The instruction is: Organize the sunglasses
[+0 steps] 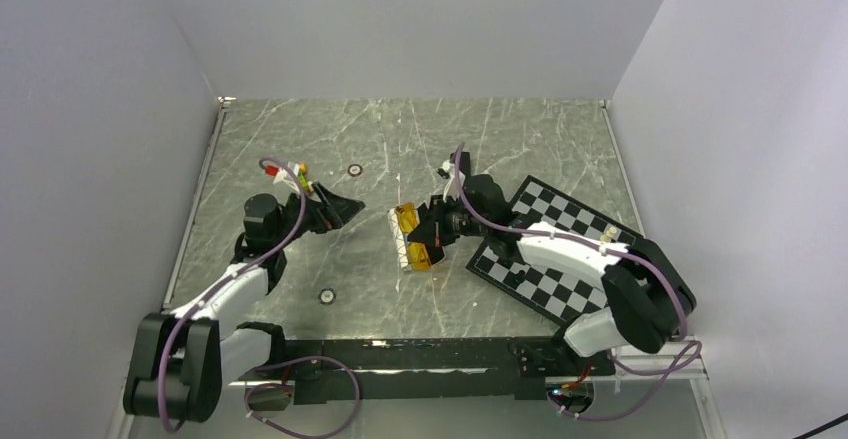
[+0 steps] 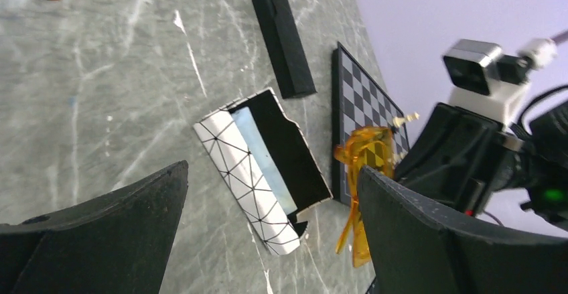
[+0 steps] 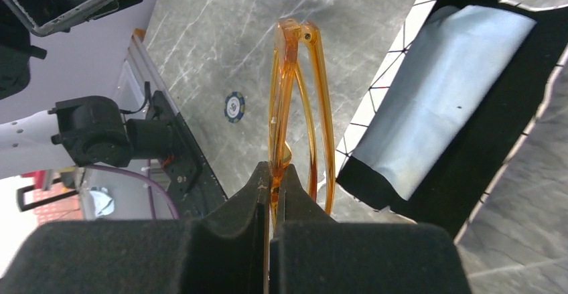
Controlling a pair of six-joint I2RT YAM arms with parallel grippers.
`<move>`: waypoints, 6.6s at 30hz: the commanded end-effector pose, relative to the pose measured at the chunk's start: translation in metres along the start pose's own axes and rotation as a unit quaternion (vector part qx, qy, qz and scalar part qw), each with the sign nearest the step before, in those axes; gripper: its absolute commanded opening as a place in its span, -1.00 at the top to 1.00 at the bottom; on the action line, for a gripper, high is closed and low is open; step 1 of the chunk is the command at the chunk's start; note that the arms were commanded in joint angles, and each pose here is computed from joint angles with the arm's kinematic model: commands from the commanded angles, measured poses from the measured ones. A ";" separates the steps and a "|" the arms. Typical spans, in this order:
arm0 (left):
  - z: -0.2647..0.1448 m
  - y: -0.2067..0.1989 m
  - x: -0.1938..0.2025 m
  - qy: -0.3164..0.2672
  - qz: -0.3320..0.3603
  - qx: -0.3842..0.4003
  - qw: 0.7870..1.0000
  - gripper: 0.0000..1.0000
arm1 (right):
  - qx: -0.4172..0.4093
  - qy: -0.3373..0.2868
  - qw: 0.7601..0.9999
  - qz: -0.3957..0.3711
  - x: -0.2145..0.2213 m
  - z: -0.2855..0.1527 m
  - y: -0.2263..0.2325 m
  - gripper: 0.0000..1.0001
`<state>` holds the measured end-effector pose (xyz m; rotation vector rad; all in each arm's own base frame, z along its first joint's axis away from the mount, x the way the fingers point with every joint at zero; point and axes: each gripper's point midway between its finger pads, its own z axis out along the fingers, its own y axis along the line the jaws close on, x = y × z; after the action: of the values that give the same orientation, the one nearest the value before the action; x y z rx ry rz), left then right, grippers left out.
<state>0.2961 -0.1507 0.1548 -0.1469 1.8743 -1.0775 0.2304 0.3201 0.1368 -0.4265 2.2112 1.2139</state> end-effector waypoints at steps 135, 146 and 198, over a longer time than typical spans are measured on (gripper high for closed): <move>0.067 0.000 0.110 0.155 -0.027 -0.026 0.987 -0.99 | 0.160 -0.027 0.985 0.064 -0.050 0.020 -0.086 0.15; 0.064 0.002 0.113 0.161 -0.021 -0.029 0.986 -0.99 | 0.251 0.003 0.962 0.106 -0.016 -0.010 -0.143 0.44; 0.048 0.022 0.132 0.187 -0.016 -0.120 0.975 -0.99 | 0.346 0.080 0.927 0.118 0.062 0.055 -0.155 0.23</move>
<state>0.2758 -0.2483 0.0536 -0.1027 2.2713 -1.0732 0.2748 0.3319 0.0333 -0.0583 2.6498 0.9192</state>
